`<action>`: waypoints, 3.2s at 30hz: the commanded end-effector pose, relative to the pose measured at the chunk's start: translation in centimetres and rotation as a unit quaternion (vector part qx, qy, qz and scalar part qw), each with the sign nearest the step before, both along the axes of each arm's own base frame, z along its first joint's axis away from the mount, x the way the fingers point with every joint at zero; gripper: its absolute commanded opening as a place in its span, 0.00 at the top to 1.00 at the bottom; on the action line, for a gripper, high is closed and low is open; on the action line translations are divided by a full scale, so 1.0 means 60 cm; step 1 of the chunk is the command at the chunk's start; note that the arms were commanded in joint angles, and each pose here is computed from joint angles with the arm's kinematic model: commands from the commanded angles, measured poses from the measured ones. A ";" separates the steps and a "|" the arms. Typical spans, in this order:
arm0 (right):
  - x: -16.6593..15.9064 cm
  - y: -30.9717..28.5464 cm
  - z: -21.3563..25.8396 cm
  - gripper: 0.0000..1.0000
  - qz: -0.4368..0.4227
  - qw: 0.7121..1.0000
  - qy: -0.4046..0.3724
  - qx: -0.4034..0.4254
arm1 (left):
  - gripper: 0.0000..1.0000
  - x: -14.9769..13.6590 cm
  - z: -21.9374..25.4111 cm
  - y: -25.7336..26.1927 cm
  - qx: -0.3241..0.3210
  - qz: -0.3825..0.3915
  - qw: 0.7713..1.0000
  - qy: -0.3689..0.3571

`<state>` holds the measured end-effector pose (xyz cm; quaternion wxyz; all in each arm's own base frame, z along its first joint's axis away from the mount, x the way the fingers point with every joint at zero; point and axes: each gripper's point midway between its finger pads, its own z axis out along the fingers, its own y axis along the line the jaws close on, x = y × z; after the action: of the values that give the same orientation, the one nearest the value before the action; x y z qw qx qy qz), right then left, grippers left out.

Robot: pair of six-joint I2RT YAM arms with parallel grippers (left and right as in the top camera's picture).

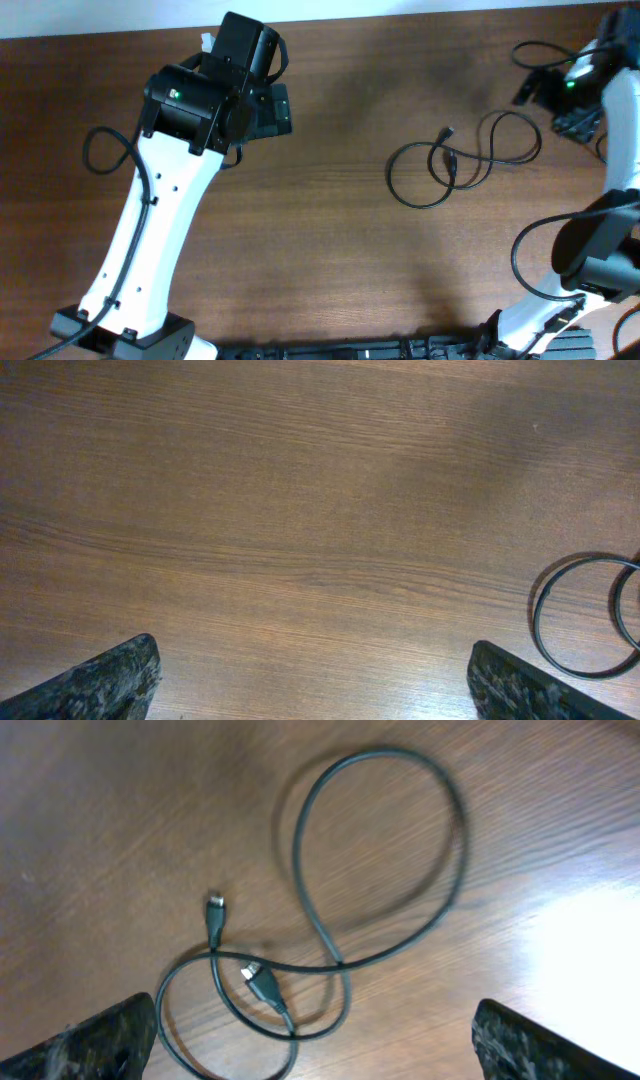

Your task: Untangle cables

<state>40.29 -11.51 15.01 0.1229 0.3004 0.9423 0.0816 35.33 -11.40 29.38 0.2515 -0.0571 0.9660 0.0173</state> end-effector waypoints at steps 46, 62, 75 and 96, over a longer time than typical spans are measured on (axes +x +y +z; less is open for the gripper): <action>-0.072 0.023 -0.216 0.05 -0.135 0.984 0.090 -0.078 | 0.01 -0.001 0.019 0.005 -0.007 0.007 1.000 -0.017; -0.084 0.031 -0.249 0.91 -0.134 0.985 0.086 -0.069 | 0.01 -0.001 0.019 0.005 -0.006 0.007 1.000 -0.017; 0.034 -0.008 -0.125 0.96 -0.144 0.986 -0.020 -0.083 | 0.01 -0.001 0.019 0.005 -0.006 0.007 1.000 -0.017; 0.100 -0.211 0.234 0.96 -0.276 0.923 -0.241 -0.118 | 0.01 -0.001 0.019 0.005 -0.006 0.007 1.000 -0.017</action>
<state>46.42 -21.28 25.15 0.3482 0.4663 0.8132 0.0004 35.32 -11.39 29.37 0.2513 -0.0570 0.9661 0.0174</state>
